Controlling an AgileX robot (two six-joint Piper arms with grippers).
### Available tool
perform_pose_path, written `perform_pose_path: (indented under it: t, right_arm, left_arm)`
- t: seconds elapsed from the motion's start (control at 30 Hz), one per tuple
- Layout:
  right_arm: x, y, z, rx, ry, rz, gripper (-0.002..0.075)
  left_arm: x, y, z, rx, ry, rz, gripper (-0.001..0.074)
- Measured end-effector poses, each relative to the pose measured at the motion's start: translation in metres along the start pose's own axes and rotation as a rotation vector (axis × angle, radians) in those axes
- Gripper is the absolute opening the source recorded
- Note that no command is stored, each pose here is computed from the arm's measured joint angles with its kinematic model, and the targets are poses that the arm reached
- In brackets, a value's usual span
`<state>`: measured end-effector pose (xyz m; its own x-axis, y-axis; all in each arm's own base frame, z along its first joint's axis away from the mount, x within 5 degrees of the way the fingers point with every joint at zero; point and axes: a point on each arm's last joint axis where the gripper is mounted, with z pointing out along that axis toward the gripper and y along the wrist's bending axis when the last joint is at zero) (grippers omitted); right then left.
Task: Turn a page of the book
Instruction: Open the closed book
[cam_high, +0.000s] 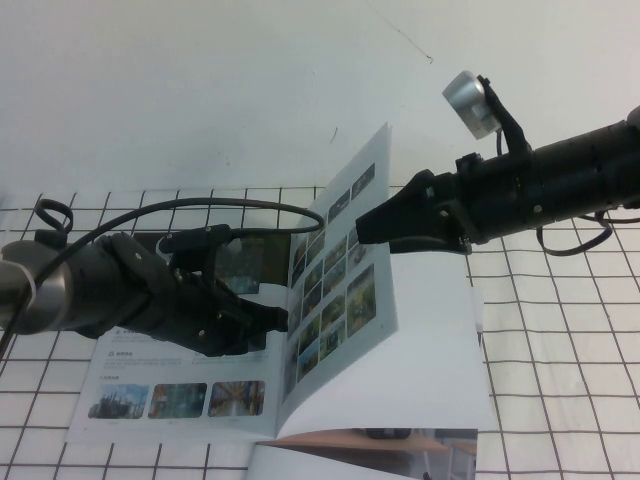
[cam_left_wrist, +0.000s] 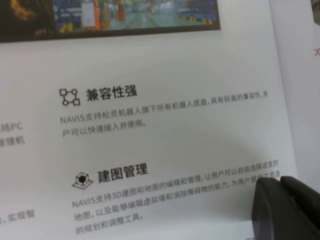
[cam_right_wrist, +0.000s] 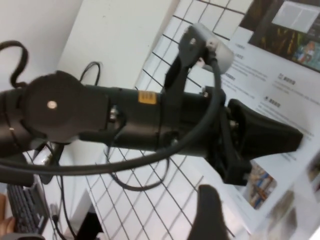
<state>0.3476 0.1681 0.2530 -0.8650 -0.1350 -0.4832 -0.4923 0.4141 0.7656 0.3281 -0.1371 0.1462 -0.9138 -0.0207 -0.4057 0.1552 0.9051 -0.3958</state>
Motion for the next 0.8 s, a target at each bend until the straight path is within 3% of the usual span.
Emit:
perform_pose_path:
  t: [0.23, 0.57, 0.7, 0.8]
  right_arm:
    - [-0.005, 0.017, -0.008, -0.041, -0.046, -0.041, 0.0480]
    - [-0.004, 0.024, -0.005, -0.091, -0.035, -0.058, 0.0463]
    - [0.002, 0.018, -0.004, -0.023, 0.025, -0.097, 0.0462]
    - [0.007, 0.004, -0.005, 0.126, 0.087, -0.101, 0.0462]
  left_arm:
    - [0.000, 0.000, 0.000, 0.000, 0.000, 0.000, -0.0003]
    - [-0.001, 0.000, 0.000, -0.001, -0.006, -0.006, -0.0003]
    - [-0.001, 0.000, 0.000, -0.001, -0.007, -0.006, -0.0003]
    - [-0.001, 0.000, 0.000, -0.002, -0.009, -0.004, -0.0003]
